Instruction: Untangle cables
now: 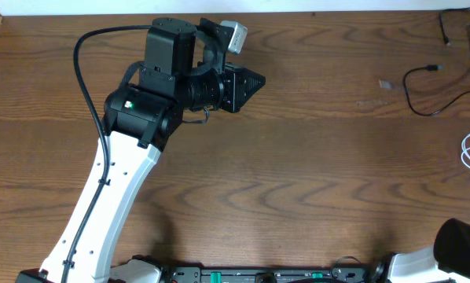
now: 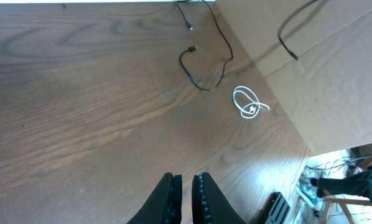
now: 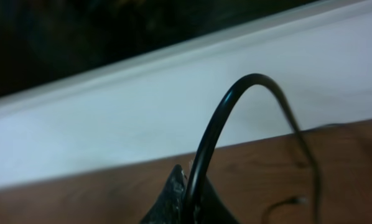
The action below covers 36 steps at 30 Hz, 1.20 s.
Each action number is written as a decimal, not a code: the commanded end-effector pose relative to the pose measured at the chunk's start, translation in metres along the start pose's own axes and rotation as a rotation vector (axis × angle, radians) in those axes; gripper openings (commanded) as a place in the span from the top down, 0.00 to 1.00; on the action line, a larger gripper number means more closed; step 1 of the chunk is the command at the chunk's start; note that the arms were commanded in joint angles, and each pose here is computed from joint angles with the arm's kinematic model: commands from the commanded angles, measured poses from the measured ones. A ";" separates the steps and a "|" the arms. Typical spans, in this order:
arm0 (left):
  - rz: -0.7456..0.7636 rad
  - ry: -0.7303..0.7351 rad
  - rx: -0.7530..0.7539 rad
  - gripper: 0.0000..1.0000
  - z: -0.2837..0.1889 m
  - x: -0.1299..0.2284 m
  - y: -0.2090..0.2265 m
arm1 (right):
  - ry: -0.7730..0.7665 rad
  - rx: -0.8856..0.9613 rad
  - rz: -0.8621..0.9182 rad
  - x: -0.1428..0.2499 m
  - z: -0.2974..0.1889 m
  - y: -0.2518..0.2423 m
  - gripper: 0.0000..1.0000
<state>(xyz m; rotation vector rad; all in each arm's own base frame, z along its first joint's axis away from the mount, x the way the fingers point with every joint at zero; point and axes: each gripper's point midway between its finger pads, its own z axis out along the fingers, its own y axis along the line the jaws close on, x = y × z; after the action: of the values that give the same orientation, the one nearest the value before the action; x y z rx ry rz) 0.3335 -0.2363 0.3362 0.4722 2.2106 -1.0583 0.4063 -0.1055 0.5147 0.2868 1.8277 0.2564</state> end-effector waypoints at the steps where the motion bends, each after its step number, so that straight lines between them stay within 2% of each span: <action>1: 0.004 -0.008 -0.013 0.88 -0.004 0.000 0.000 | -0.094 0.098 0.057 -0.027 -0.025 -0.037 0.99; 13: 0.003 -0.007 -0.013 0.87 -0.004 0.000 0.000 | -0.220 0.410 0.187 -0.049 -0.091 -0.174 0.99; 19: 0.003 -0.007 -0.013 0.87 -0.004 0.000 0.000 | -0.225 0.515 0.236 -0.042 -0.098 -0.237 0.99; 25: 0.004 -0.007 -0.013 0.87 -0.004 0.000 0.000 | -0.130 0.558 0.325 -0.005 -0.059 -0.304 0.99; 30: 0.000 -0.008 -0.035 0.87 -0.002 0.000 0.005 | 0.009 0.558 0.427 0.050 -0.012 -0.351 0.99; 36: -0.008 0.000 -0.042 0.87 0.002 0.001 0.009 | 0.192 0.536 0.471 0.113 0.032 -0.369 0.93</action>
<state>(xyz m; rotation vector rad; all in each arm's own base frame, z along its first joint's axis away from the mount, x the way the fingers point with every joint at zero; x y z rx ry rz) 0.3357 -0.2332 0.3330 0.4545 2.2247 -1.0295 0.3694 -0.4284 0.2939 1.1625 1.9213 0.1018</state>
